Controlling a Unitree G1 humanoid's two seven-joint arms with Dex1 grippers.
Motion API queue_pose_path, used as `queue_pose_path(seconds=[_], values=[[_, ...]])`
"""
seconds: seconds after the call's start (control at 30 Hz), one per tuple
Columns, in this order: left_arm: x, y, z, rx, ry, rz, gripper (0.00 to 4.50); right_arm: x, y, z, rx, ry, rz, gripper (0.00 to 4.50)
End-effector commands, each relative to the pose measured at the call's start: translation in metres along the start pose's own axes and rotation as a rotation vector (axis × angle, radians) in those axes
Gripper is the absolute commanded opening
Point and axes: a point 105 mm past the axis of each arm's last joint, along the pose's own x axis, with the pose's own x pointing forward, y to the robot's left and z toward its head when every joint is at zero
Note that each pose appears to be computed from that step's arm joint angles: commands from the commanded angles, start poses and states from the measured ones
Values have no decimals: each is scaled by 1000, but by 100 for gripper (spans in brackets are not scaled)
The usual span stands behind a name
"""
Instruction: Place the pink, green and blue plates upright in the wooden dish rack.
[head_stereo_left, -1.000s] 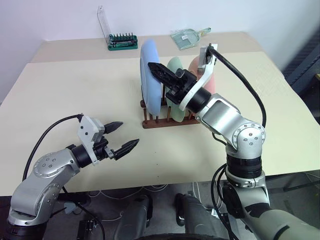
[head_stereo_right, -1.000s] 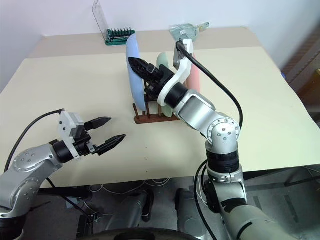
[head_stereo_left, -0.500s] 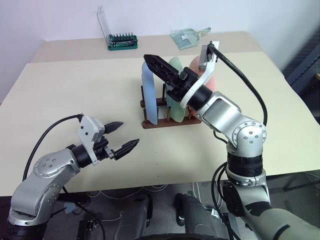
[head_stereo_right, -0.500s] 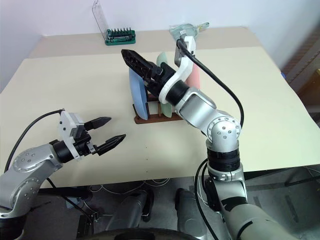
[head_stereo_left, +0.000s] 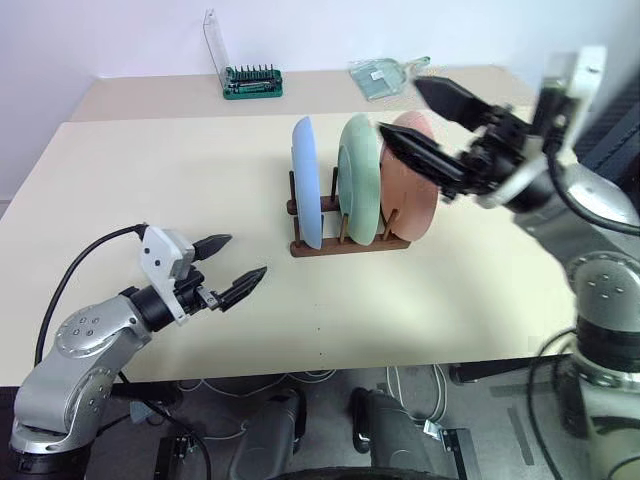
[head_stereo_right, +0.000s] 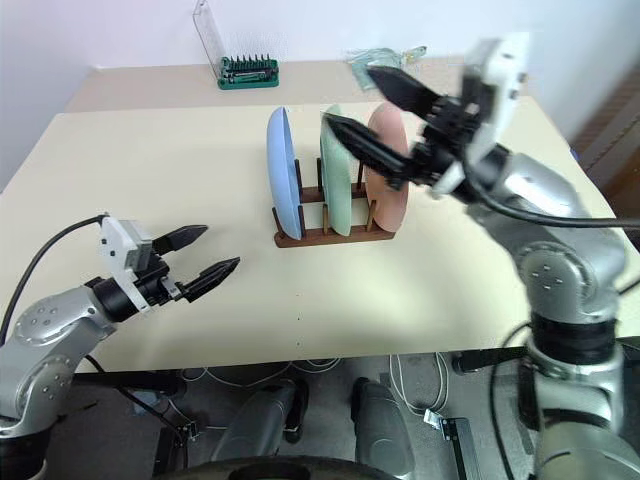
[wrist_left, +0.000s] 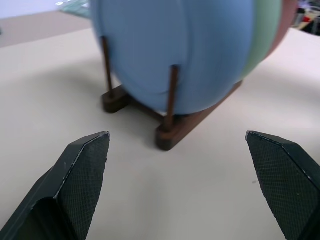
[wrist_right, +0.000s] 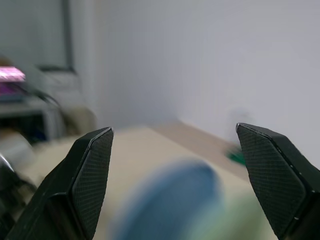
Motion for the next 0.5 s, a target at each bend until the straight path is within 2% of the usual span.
queue_pose_path(seconds=[0.03, 0.13, 0.23, 0.33, 0.5], values=[[-6, 8, 3, 33, -12, 35, 450, -35, -12, -1, -68, 52, -17, 398], [-12, 20, -16, 16, 31, 81, 450, -83, -36, -44, -35, 221, -169, 398], [-13, 25, -28, 7, 53, 108, 450, -111, -42, -84, -26, 370, -243, 398], [-13, 27, -38, -1, 65, 125, 450, -121, -44, -111, -24, 424, -288, 398], [-13, 32, -42, 7, 64, 155, 450, -121, -54, -129, -27, 431, -322, 398]])
